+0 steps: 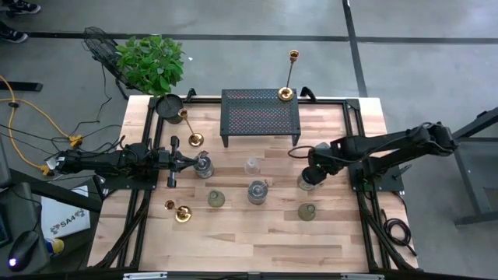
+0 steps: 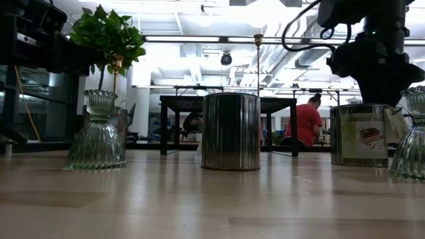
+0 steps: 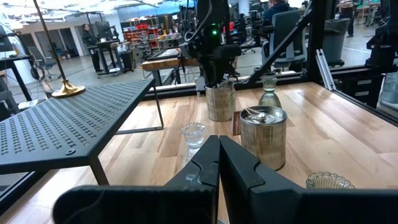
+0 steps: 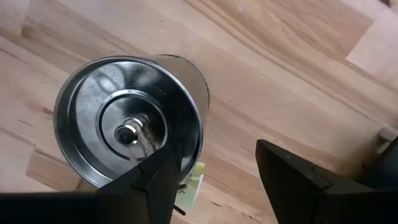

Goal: Pick & Place candle stick holders
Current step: Put the middle right silver scented candle on the shelf

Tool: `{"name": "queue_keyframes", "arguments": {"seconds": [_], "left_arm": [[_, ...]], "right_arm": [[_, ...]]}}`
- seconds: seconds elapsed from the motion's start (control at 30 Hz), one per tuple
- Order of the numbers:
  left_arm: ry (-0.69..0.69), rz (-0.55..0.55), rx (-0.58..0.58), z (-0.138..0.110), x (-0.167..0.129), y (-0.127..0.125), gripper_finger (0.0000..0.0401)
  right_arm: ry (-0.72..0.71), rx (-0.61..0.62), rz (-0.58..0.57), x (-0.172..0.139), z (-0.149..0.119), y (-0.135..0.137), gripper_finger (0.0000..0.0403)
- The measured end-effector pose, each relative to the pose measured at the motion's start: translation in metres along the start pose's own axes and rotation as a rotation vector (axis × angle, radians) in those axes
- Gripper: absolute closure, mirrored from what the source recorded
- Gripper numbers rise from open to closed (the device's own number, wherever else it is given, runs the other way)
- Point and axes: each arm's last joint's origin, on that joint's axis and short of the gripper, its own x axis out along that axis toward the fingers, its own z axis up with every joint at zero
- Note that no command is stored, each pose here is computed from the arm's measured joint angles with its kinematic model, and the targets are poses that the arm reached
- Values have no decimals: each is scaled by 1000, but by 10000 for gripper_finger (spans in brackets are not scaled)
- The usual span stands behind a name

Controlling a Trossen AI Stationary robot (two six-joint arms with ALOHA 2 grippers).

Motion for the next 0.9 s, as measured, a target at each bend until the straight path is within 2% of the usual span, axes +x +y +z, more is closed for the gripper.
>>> {"name": "queue_keyframes", "arguments": {"seconds": [0.5, 0.9], "left_arm": [[0, 0, 0, 0, 0, 0, 401], [0, 0, 0, 0, 0, 0, 401]], "right_arm": [[-6, 31, 8, 4, 0, 0, 204], [-15, 33, 29, 4, 1, 2, 269]]}}
